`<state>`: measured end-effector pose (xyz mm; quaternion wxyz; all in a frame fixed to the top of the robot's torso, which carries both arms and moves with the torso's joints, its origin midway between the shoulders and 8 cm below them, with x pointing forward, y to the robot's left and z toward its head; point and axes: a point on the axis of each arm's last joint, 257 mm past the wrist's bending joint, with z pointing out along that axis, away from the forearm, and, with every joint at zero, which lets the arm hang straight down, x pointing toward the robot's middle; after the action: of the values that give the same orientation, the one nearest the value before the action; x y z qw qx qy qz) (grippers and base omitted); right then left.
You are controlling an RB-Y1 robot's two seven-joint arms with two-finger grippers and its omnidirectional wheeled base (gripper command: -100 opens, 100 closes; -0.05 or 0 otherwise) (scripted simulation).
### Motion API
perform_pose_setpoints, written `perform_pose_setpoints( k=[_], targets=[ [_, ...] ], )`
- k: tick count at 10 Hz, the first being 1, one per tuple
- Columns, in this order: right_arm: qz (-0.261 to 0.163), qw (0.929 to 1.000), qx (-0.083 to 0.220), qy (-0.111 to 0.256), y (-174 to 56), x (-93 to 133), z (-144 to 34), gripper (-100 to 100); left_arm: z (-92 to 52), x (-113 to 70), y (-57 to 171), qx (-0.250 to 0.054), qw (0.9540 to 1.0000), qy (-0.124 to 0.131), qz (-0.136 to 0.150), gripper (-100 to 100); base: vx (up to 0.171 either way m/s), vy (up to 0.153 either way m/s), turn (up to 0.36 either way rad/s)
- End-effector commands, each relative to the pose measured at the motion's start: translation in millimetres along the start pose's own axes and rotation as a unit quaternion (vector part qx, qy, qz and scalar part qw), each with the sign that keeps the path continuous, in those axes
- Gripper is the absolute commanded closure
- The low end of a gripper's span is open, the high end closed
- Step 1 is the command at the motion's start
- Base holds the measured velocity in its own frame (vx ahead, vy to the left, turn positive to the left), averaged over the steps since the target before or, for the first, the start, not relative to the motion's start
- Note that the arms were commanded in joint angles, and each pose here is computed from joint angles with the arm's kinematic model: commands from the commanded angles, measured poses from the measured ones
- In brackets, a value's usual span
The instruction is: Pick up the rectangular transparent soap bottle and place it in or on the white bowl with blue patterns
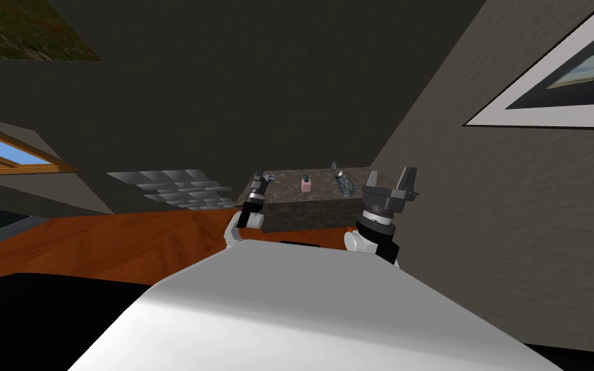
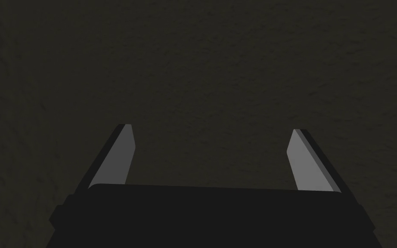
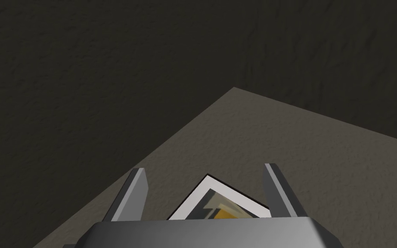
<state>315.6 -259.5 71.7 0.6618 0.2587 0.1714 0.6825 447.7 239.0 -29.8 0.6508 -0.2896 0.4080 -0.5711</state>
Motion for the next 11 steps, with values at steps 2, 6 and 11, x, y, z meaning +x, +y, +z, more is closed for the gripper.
perform_pose_setpoints(
  k=[2,6,11],
  targets=[
    [0.000,1.0000,0.000,0.000,0.0,0.0,0.0,0,15.4,3.5,23.3,-0.028,0.9996,0.008,0.005,-100,-0.032,-0.003,-0.004],
    [0.000,1.0000,0.000,0.000,0.0,0.0,0.0,0,39.3,3.9,64.8,-0.080,0.9965,0.019,0.015,-100,-0.031,-0.007,-0.008],
    [0.000,1.0000,0.000,0.000,0.0,0.0,0.0,0,64.1,-0.2,106.9,-0.138,0.9898,0.025,0.026,-100,-0.029,-0.016,-0.014]
  ],
)
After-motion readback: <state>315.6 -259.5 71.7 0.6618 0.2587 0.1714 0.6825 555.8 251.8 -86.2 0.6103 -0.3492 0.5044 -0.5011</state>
